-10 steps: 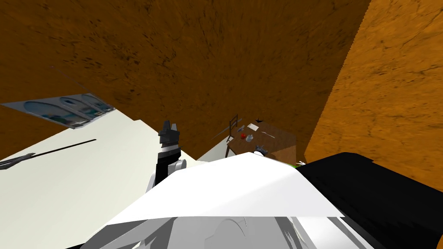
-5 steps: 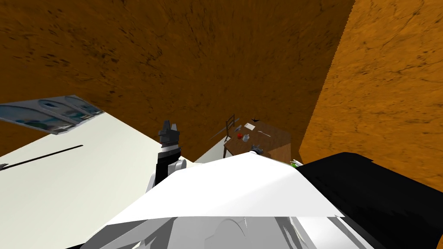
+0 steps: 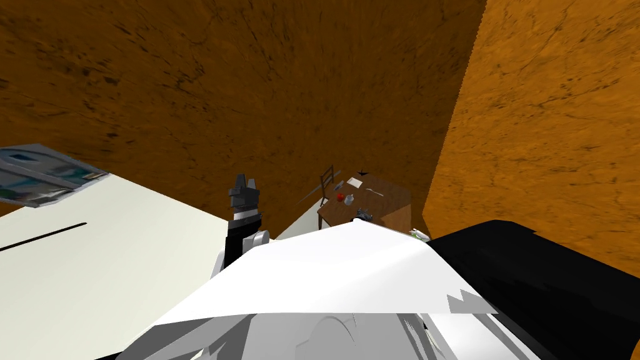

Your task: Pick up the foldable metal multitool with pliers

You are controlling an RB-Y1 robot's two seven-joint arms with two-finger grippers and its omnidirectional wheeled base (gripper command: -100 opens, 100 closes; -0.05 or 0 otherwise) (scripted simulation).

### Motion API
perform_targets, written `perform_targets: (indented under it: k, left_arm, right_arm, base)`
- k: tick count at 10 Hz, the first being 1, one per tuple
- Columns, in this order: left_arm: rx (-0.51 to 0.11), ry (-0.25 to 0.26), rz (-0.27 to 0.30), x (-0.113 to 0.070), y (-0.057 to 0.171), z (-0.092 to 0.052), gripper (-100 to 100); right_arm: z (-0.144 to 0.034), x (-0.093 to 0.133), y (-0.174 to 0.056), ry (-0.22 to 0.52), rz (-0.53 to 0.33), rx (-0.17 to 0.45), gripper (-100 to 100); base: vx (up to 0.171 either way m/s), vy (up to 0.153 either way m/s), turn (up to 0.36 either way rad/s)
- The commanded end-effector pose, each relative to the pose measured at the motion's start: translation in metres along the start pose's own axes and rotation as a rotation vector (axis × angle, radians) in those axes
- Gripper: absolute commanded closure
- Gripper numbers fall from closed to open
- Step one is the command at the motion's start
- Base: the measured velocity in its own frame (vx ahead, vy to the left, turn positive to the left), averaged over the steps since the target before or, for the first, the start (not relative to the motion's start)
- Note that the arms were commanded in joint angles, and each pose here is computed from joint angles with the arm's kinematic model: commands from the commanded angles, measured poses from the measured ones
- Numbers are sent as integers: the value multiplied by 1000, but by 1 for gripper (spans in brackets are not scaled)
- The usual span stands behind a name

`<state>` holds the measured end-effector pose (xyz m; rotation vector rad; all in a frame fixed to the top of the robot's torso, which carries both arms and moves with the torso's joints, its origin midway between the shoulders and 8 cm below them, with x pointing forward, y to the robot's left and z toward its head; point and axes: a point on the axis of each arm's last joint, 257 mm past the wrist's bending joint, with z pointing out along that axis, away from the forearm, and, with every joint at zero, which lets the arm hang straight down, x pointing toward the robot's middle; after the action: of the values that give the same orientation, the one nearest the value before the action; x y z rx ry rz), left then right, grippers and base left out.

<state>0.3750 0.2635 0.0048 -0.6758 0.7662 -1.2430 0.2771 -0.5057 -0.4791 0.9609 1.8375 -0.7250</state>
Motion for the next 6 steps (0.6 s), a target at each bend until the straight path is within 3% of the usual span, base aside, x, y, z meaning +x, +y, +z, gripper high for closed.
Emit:
perform_targets:
  k: [1, 2, 3, 5, 6]
  left_arm:
    - [0, 0, 0, 0, 0, 0, 0]
    - [0, 0, 0, 0, 0, 0, 0]
    - [0, 0, 0, 0, 0, 0, 0]
    - [0, 0, 0, 0, 0, 0, 0]
    - [0, 0, 0, 0, 0, 0, 0]
  right_arm:
    - [-14, 6, 15, 1, 2, -12, -100]
    - [-16, 8, 19, 3, -3, -24, -100]
    - [-30, 11, 32, 5, -1, -32, -100]
    - [-28, 11, 32, 6, -2, -35, -100]
    - [-29, 11, 32, 6, -3, -35, 100]
  base:
    - [29, -93, -125]
    - [21, -76, -66]
    - [10, -94, -112]
    - [14, -52, -26]
    - [2, -6, 1]
